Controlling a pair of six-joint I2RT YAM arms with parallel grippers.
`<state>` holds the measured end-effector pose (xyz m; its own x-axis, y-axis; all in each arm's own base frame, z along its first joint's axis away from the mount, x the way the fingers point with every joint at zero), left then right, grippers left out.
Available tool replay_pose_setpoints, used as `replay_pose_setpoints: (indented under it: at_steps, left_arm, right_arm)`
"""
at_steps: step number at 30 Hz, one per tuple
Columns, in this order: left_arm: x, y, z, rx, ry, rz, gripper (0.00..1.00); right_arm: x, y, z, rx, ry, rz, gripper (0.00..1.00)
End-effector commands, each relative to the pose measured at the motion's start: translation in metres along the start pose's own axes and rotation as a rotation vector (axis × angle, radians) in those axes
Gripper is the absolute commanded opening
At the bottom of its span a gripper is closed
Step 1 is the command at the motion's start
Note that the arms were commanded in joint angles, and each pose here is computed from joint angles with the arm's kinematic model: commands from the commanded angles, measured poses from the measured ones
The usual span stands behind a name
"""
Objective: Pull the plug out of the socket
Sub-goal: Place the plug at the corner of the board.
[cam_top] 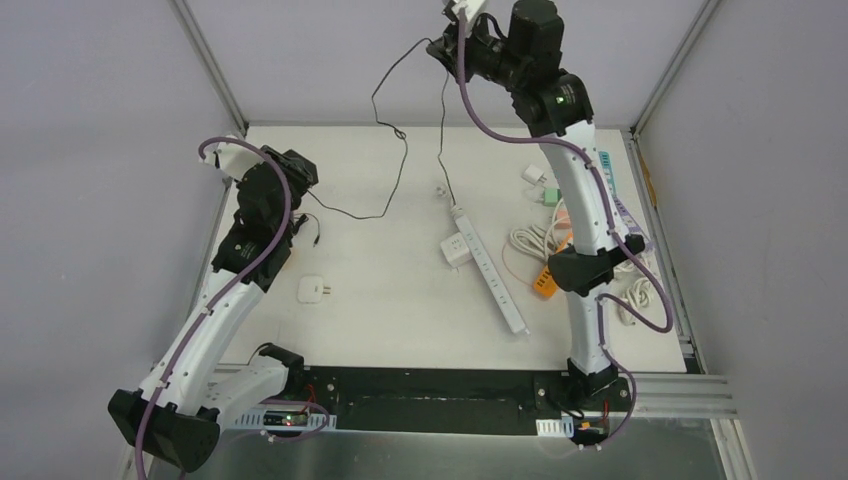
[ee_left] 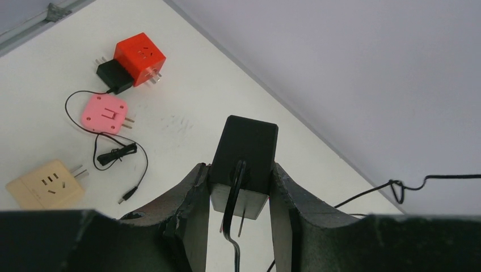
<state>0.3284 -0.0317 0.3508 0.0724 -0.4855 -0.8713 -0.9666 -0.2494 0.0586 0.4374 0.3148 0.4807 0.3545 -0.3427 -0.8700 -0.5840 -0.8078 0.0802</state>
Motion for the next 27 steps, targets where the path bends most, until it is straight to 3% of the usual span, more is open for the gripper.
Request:
replay_pose_setpoints:
  at_steps: [1,5,12,19,27]
  left_arm:
    - [0.000,-0.007,-0.004,0.012,0.058,-0.014,0.00]
    - [0.006,-0.012,0.003,-0.011,0.076,-0.013,0.00]
    - [0.023,-0.011,0.027,-0.075,0.095,-0.003,0.00]
    - [0.048,-0.017,0.066,-0.199,0.154,0.006,0.00]
    - [0.093,-0.054,0.128,-0.350,0.333,0.085,0.00]
  right_arm:
    - [-0.069,-0.018,-0.025,0.163,0.058,-0.261,0.00]
    - [-0.099,-0.030,-0.017,0.175,0.035,-0.403,0.00]
    - [-0.116,-0.059,0.018,0.135,0.017,-0.495,0.00]
    - [-0.002,-0.130,0.087,-0.085,-0.186,-0.221,0.00]
    - [0.119,-0.169,0.213,-0.417,-0.294,0.044,0.00]
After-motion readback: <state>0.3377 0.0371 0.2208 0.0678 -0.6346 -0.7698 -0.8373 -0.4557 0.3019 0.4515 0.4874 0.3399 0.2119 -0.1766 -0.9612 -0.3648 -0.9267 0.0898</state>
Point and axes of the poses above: each gripper's point midway between its finger pads, its own y axis back along the fingers, its own z axis along the line the jaws close on, x = y × z, the point moved 1 cm from there along y, back along the fingers, and after that the axes turned 10 degrees about y, right-handed, at the moved point
